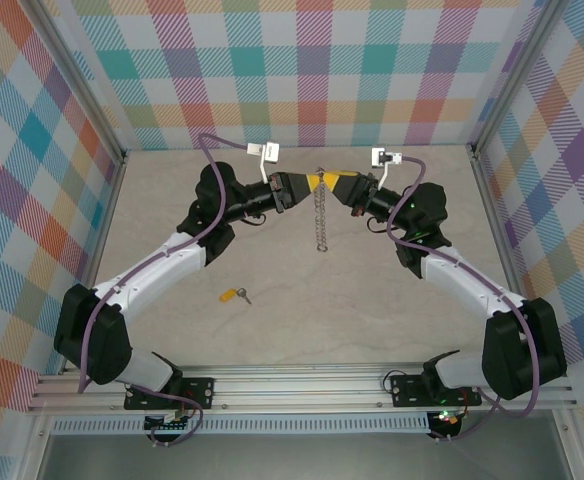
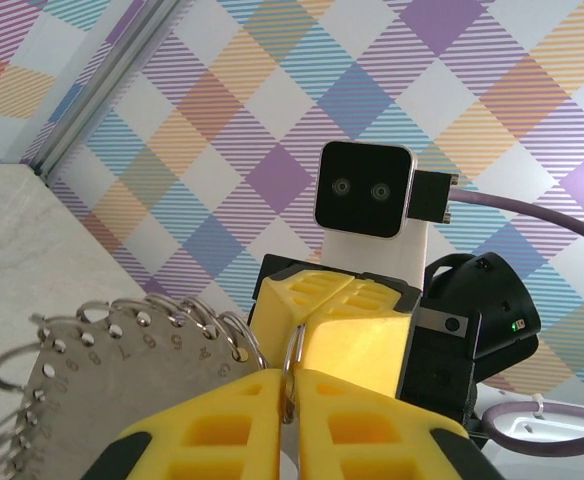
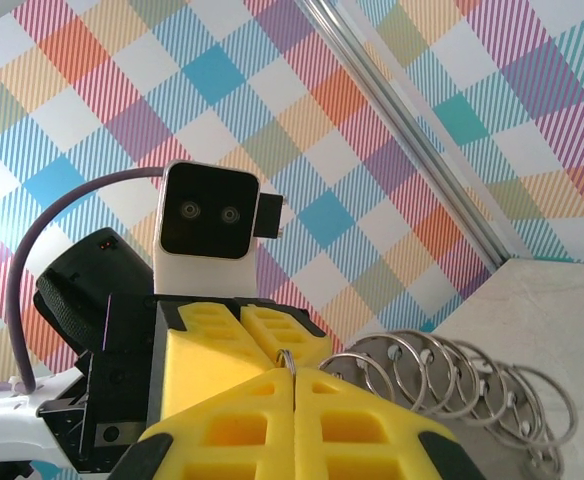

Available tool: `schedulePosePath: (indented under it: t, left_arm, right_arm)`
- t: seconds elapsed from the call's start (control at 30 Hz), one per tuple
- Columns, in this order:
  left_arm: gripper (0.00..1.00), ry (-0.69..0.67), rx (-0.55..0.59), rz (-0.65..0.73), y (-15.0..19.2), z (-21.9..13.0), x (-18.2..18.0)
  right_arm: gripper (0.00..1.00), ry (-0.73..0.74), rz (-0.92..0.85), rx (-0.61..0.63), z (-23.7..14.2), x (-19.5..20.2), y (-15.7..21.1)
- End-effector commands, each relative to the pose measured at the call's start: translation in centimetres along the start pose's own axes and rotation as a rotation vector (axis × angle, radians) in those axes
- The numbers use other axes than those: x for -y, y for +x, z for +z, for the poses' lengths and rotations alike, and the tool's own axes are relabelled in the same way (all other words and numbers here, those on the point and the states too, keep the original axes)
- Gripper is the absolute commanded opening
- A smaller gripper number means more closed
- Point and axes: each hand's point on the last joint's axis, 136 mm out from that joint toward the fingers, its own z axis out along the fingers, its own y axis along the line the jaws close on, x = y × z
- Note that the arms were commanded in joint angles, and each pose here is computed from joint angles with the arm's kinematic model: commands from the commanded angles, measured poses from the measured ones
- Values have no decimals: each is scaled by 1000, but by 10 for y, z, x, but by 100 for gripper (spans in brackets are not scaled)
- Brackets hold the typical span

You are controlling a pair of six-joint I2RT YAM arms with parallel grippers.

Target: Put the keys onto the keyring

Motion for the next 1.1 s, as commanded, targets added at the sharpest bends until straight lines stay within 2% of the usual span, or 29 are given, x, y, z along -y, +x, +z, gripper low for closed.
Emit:
schedulePosePath:
  t: [0.0,0.1,0.17,0.3,0.43,0.57,0.67,0.7,0.73,0.77,0.9,1.07]
  left_arm:
    - [9,80,18,59,-11,5,28]
    - [9,76,21,57,-12,6,27]
    - [16,72,21,54,-12,8,25]
    - [18,79,21,57,-13,10,27]
    - [14,87,11,59,-10,12,29]
    - [0,90,8,62,-10,12,30]
    - [0,78,0,68,-8,11,28]
    - [0,69,-6,75,-7,11,27]
    - [0,57,-14,83,-6,10,26]
    - [0,45,-22,96,-5,9,25]
    - [0,7,-83,154,2,7,23]
    - [0,-13,-178,236,12,4,25]
  right_arm:
    - [0,-34,-15,9,2,-9,-4]
    - [0,-35,-14,5,3,-10,-4]
    - [0,-33,-12,2,3,-9,-3]
    - [0,-32,-11,-3,2,-9,-2]
    - [0,-30,-12,-3,2,-10,-2]
    - [0,-25,-11,-5,2,-8,-1]
    - [0,1,-1,-8,2,-4,0]
    - [13,24,5,-6,0,0,0]
    - [32,48,12,-2,-2,4,-1]
    - [40,80,21,-2,-5,9,-2]
    - [56,171,35,7,-25,18,-9]
    - [56,213,45,-60,-40,15,-3]
